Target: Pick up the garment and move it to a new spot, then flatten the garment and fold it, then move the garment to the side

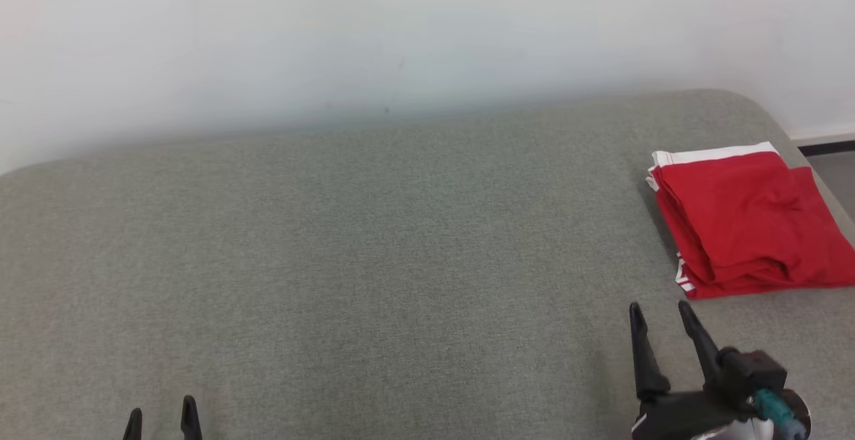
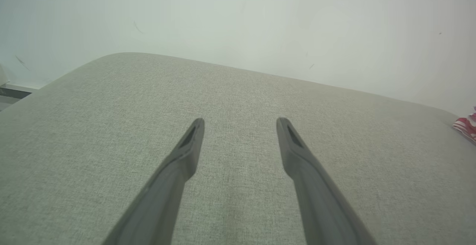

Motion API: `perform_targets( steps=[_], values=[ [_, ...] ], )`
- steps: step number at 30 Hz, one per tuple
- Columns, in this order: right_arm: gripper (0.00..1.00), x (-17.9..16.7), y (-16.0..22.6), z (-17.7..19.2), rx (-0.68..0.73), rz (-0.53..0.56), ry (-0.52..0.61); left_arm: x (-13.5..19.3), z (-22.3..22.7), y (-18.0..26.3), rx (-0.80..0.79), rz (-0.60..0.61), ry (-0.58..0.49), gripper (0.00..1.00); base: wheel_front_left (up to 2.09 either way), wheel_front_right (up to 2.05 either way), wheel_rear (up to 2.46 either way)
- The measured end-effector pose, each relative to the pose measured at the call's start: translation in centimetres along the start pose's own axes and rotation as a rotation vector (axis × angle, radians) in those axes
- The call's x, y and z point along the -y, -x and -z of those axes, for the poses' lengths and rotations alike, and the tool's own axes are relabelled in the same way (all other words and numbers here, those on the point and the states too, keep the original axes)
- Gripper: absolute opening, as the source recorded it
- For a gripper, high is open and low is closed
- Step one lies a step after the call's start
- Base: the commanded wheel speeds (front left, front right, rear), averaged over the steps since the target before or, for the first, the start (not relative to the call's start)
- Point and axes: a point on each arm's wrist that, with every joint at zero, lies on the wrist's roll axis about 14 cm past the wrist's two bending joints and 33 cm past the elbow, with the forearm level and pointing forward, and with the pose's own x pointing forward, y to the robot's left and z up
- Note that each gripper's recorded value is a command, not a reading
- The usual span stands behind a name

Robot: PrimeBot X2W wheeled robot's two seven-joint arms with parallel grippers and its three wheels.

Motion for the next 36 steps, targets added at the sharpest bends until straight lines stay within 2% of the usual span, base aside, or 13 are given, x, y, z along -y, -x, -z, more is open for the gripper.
perform_targets(
  steps=[15, 36],
  values=[
    [1.0, -2.9, 1.1, 1.3, -0.027, -0.074, -0.01, -1.3, 0.4, 1.5, -0.012, -0.044, -0.001, 1.0, 0.0, 0.0, 0.0],
    [1.0, -3.6, 1.7, 1.8, -0.042, -0.092, -0.034, -1.9, 0.4, 1.8, -0.016, -0.053, 0.0, 1.0, 0.0, 0.0, 0.0]
  ],
)
